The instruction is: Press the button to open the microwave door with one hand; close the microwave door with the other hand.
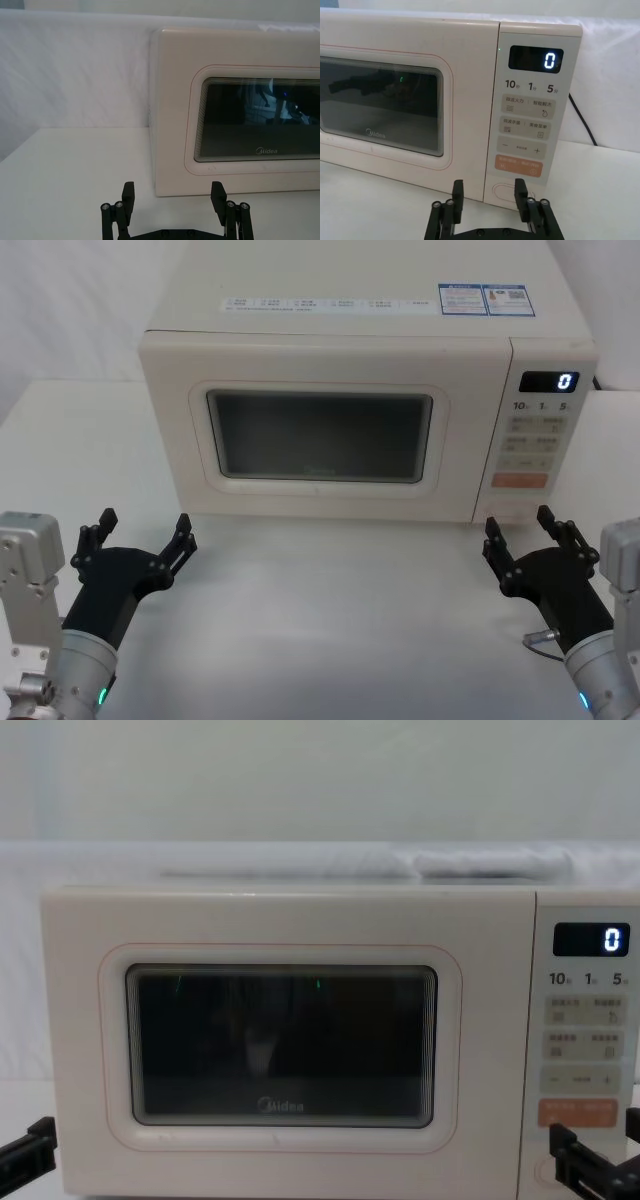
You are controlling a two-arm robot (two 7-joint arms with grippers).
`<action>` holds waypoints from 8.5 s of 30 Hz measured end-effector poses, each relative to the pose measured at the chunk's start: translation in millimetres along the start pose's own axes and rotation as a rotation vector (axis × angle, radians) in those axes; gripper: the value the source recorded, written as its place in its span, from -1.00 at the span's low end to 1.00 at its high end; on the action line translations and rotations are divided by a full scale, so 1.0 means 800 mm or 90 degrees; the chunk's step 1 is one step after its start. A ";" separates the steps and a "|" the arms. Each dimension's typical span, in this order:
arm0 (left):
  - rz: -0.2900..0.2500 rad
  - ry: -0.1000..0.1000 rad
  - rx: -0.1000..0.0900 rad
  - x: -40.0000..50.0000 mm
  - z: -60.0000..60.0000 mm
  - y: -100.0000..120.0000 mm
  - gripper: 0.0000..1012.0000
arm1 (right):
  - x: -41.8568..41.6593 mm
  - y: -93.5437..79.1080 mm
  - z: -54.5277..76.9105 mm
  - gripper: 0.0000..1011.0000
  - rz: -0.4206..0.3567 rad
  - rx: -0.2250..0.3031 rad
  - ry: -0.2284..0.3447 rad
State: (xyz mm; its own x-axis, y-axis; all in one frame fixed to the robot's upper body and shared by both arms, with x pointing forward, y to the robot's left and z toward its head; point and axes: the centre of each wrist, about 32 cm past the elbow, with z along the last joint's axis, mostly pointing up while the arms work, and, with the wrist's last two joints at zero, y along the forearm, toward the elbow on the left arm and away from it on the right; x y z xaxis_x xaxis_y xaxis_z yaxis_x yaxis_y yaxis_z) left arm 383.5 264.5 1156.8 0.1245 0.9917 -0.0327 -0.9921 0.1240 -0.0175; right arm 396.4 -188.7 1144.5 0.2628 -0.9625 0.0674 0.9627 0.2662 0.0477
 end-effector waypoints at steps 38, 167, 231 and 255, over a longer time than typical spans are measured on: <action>0.000 0.000 0.000 0.000 0.000 0.000 0.98 | 0.000 0.000 0.000 -1.00 0.000 0.000 0.000; 0.000 0.000 0.000 0.000 0.000 0.000 0.98 | 0.024 0.106 -0.005 -1.00 -0.047 -0.144 0.057; 0.000 0.000 0.000 0.000 0.000 0.000 0.98 | 0.029 0.099 0.000 -1.00 -0.047 -0.132 0.049; 0.000 0.000 0.000 0.000 0.000 0.000 0.98 | 0.035 0.054 0.028 -1.00 -0.023 -0.126 0.037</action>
State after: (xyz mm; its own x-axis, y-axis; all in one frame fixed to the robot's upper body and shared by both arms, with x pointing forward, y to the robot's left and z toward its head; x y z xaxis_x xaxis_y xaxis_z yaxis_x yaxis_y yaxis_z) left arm 383.5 264.5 1156.8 0.1246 0.9917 -0.0326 -0.9921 0.1241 -0.0175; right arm 443.7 -203.4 1170.5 0.2250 -0.9743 0.0109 0.9639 0.2209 -0.1486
